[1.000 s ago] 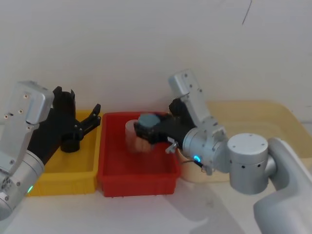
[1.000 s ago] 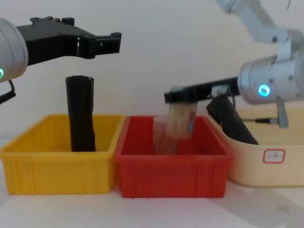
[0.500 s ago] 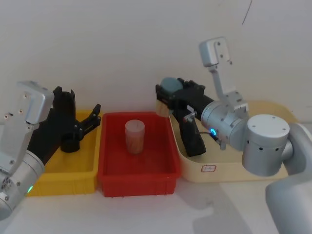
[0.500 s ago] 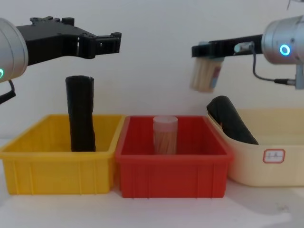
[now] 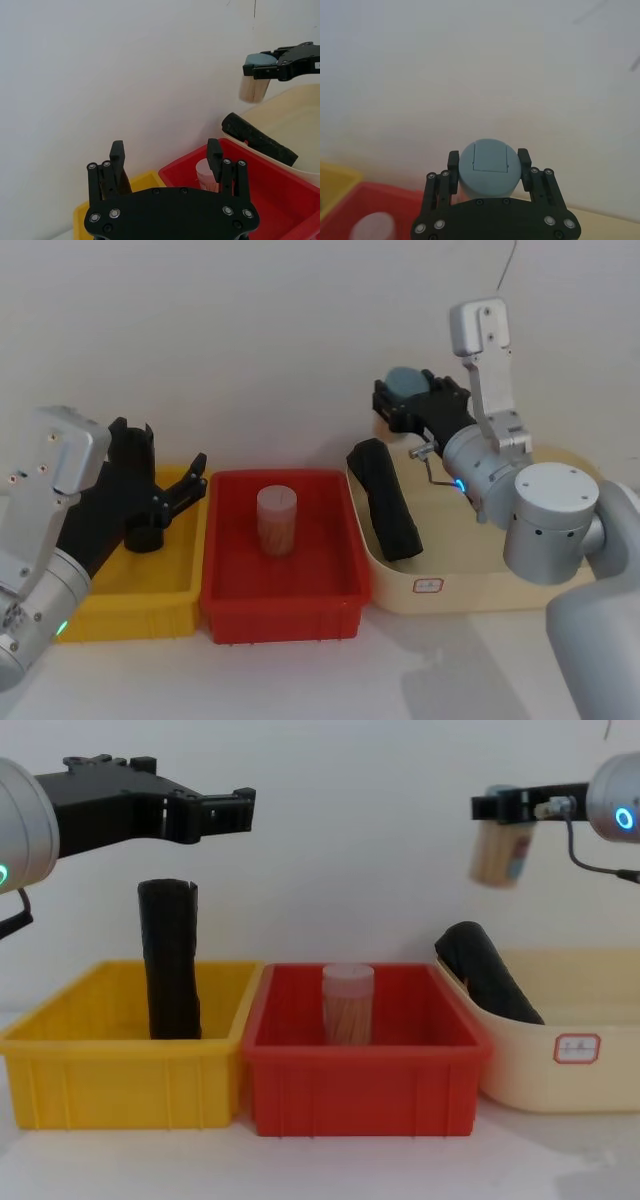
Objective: Pick up the garbage bag with the one hand and transfer it to the other hand.
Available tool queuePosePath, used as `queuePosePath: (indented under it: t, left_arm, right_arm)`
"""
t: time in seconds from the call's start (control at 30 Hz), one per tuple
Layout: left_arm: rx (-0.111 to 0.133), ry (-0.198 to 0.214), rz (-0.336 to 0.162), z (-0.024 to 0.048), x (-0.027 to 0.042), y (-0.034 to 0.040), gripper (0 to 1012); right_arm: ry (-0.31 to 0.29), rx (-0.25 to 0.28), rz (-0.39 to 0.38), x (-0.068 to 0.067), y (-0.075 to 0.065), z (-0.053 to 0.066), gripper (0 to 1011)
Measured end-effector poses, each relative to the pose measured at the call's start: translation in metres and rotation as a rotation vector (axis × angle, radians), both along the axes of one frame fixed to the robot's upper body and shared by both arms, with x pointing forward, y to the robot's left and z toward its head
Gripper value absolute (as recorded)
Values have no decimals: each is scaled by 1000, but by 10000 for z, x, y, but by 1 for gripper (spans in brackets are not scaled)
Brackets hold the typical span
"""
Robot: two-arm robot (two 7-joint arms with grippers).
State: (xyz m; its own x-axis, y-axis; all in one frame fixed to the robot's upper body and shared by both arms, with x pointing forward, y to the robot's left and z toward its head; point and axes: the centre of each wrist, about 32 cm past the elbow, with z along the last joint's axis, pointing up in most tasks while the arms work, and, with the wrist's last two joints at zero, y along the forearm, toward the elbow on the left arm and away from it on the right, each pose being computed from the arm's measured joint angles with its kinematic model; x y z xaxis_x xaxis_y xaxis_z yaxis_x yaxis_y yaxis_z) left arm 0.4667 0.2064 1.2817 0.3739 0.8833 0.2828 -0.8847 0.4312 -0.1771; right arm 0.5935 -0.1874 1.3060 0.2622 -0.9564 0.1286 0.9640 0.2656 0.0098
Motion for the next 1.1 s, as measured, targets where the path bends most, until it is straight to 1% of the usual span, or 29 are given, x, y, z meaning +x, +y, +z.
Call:
queuePosePath:
  t: [0.27,0.3,0.33,0.4,0.5,0.53,0.6,0.73,0.87,1.1]
  left_arm:
    - [0,0,0,0,0,0,1000]
    - [0,0,0,0,0,0,1000]
    - [0,0,0,0,0,0,1000]
    - [0,0,0,0,0,0,1000]
    - [0,0,0,0,0,0,1000]
    - [0,0,0,0,0,0,1000]
    - [0,0,0,0,0,0,1000]
    - [0,0,0,0,0,0,1000]
    - [0,0,0,0,0,0,1000]
    - [0,0,0,0,0,0,1000]
  right_arm:
    - [-35,-43,-135,140,-56,-98,682]
    - [-35,-43,-135,140,-56,-98,682]
    - [-40,-54,-161,170,-66,-122,682]
    - [-42,-64,-185,198,-80,-147,682]
    - [-47,-93,-244,268,-110,-220,682]
    - [-47,-93,-244,268,-110,-220,682]
    - [-47,-122,-287,316,-134,-286,682]
    - [-44,-152,-315,348,-173,-348,682]
    - [-32,-179,-326,359,-221,-403,682]
    - [17,-215,-304,321,-315,-482,682]
